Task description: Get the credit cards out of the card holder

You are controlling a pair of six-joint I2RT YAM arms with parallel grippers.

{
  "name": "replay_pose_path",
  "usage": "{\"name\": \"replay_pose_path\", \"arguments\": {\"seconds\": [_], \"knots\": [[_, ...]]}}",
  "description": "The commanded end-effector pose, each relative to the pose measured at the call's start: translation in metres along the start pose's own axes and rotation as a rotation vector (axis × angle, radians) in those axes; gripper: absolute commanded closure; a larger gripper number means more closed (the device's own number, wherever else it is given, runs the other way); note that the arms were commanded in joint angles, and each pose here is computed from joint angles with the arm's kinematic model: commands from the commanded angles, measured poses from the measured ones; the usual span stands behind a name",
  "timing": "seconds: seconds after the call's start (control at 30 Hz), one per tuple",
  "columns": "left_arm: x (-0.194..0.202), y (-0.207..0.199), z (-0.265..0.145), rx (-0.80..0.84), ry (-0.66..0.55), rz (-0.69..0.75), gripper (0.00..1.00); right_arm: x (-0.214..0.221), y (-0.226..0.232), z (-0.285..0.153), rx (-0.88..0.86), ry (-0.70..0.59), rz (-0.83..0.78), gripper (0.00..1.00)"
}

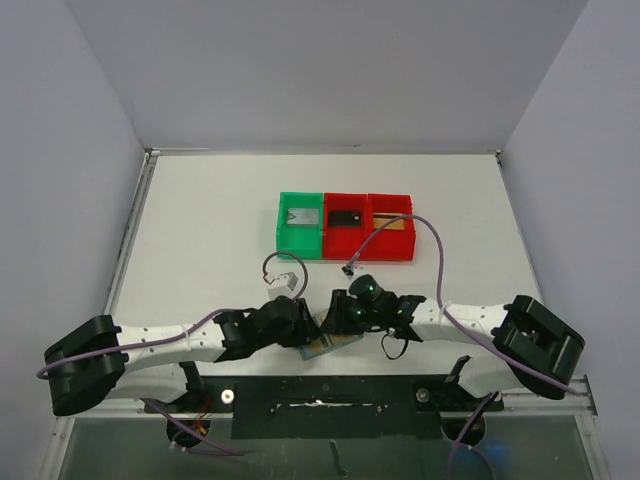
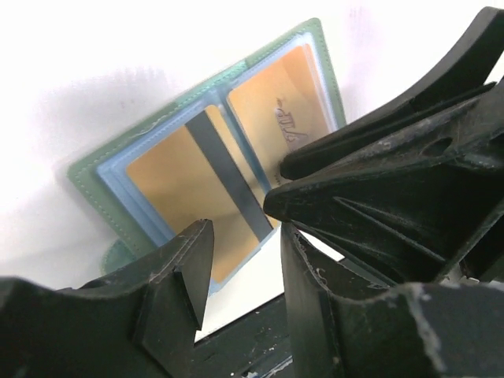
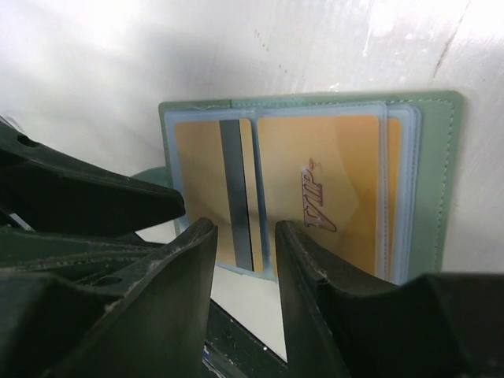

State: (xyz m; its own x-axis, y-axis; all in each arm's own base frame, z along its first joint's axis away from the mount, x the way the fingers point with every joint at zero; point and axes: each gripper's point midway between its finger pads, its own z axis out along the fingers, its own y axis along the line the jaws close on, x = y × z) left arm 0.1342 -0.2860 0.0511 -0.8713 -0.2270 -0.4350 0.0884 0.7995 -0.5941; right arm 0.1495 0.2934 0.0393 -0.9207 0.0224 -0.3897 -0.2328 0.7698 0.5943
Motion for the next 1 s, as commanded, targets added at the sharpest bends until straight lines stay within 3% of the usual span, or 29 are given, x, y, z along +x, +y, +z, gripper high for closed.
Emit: {"name": "replay_pose_path", "arguments": {"seconds": [0.0, 0.33, 0.63, 0.83, 0.9, 0.97], "knots": [[-0.005, 0.006, 0.004, -0.020, -0.044, -0.024, 0.63, 0.002, 0.007, 0.006, -0.044, 0.014, 0.003, 0.64], [0.010, 0.044, 0.007, -0.125, -0.020, -0.010, 0.75, 0.011, -0.011, 0.008, 0.025, 0.033, 0.039, 0.70], [0.016, 0.054, 0.011, -0.161, 0.002, 0.010, 0.80, 0.012, 0.008, 0.006, -0.087, 0.045, 0.041, 0.77], [0.016, 0.056, 0.007, -0.152, -0.004, 0.005, 0.81, 0.005, 0.009, -0.001, -0.147, 0.009, 0.087, 0.91], [0.016, 0.056, 0.006, -0.150, -0.004, 0.006, 0.81, 0.000, 0.015, -0.005, -0.225, -0.005, 0.091, 0.99], [0.016, 0.055, 0.005, -0.143, -0.002, 0.016, 0.81, -0.002, 0.019, -0.011, -0.311, 0.000, 0.107, 1.00]]}}
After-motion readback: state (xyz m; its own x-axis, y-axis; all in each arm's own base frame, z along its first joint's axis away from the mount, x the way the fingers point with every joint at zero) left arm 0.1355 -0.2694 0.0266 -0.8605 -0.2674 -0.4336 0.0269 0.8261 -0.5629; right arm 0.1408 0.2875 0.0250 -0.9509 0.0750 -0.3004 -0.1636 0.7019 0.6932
